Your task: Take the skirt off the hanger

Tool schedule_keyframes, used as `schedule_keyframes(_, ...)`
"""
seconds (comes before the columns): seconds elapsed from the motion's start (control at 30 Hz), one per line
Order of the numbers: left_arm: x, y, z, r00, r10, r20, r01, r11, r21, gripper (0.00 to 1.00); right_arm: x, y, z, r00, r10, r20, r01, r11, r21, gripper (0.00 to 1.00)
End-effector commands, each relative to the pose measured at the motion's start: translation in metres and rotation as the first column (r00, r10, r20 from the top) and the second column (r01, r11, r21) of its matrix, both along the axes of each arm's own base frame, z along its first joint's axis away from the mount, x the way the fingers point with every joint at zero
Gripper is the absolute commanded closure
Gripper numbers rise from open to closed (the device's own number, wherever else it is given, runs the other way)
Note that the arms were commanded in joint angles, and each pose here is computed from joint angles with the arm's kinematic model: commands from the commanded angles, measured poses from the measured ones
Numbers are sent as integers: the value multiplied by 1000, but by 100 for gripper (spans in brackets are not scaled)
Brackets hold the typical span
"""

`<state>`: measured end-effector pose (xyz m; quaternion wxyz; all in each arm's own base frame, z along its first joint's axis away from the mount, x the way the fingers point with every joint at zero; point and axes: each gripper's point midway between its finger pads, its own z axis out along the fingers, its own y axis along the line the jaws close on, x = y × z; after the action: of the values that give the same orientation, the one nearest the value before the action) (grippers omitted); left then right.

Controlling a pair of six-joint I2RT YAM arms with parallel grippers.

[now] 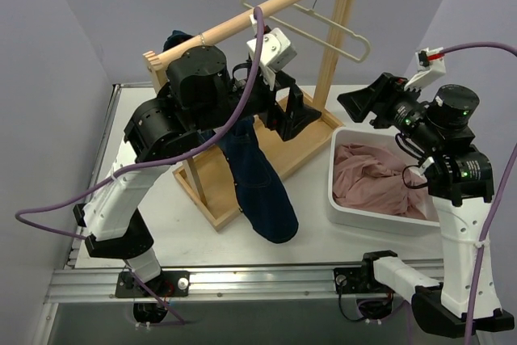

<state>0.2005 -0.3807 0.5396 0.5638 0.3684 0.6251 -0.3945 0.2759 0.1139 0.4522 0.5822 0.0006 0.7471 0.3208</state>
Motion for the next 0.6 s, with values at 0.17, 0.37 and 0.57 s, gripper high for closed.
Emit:
schedule_keyframes(0.17,29,66,66,923,286,256,-269,958,-99,4,-7,44,12,994,109,20,-110,993,45,30)
schedule_keyframes(0.37,43,100,95,859,402,316,-359,915,-186,5,-21,101,3,984,176,11,-176,984,3,31)
schedule_keyframes(0.57,40,134,113,804,487,343,-425,872,-243,5,-44,158,7,957,286,54,-283,958,-51,32)
